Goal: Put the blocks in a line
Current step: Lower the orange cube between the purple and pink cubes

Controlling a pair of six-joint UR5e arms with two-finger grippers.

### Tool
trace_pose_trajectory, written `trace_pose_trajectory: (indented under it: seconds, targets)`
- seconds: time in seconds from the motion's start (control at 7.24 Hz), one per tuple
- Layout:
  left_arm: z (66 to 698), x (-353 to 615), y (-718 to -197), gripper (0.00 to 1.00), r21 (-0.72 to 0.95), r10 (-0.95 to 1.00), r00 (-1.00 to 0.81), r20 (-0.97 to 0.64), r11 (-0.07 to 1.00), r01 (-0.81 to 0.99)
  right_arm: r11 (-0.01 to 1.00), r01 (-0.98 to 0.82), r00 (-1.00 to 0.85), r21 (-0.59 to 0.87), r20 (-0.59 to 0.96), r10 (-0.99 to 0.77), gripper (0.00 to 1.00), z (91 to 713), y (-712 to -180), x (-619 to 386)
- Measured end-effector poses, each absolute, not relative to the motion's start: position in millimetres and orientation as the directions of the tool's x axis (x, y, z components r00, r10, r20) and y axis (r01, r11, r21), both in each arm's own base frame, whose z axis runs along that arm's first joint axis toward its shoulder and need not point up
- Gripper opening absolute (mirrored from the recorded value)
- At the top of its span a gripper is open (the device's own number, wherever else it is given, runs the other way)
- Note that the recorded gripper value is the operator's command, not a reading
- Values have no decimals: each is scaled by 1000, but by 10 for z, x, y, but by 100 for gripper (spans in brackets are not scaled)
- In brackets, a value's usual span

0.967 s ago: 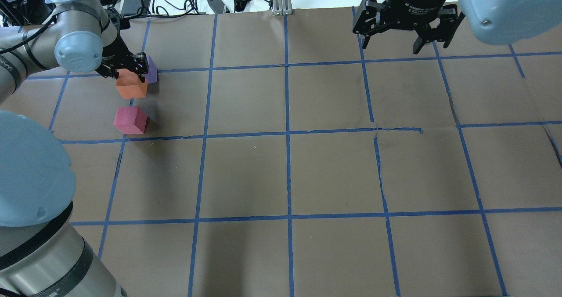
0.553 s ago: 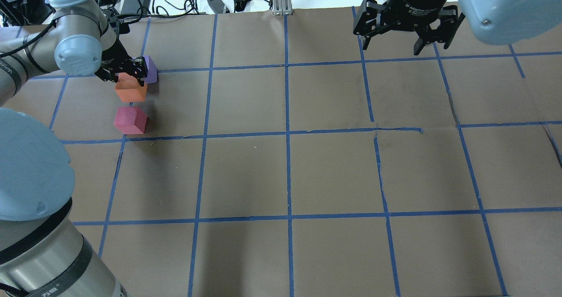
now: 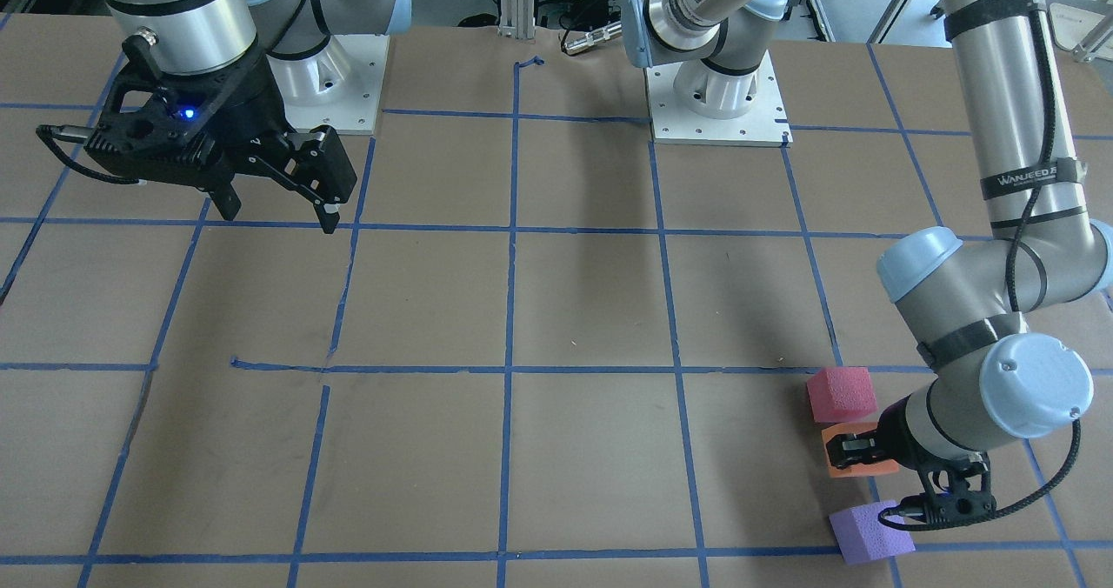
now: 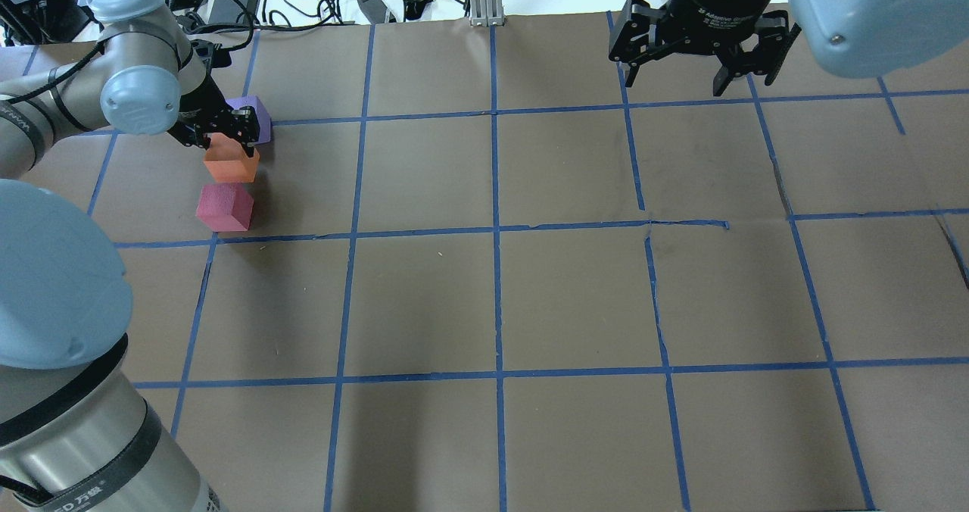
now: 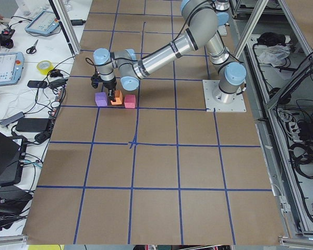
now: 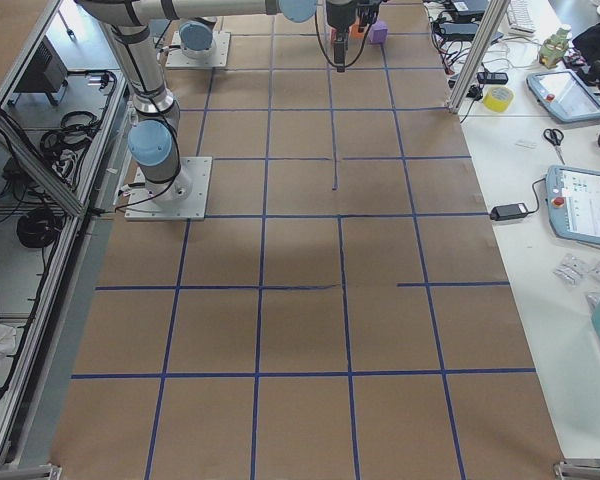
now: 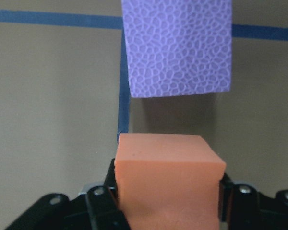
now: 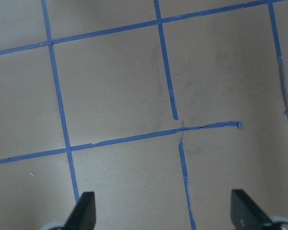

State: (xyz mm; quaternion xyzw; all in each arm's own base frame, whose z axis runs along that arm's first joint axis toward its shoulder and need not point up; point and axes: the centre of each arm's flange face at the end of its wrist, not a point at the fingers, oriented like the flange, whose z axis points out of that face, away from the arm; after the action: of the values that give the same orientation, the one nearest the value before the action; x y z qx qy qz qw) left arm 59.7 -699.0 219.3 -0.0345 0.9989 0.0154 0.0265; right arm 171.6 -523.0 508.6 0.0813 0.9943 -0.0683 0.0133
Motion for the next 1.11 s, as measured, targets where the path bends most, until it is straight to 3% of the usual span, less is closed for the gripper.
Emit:
trace_pose_trajectory:
  seconds: [0.28, 0.41, 0.83, 1.11]
  targets:
    - [2147, 603, -6986, 7, 40, -64, -997, -54, 997, -66, 978, 162, -987, -132, -37, 159, 100, 5082, -5229, 1717]
    - [2132, 603, -6981, 16, 44, -63, -997, -53, 997, -65, 978, 161, -987, -131, -37, 158, 100, 5078, -5231, 1717]
    - [2038, 593, -6929, 75, 57, -60, -997, -53, 996, -63, 979, 161, -987, -127, -36, 157, 100, 5070, -5220, 1715]
    - [2025, 591, -6921, 79, 59, -59, -997, -53, 996, -62, 979, 161, -987, -123, -36, 158, 100, 5039, -5216, 1716]
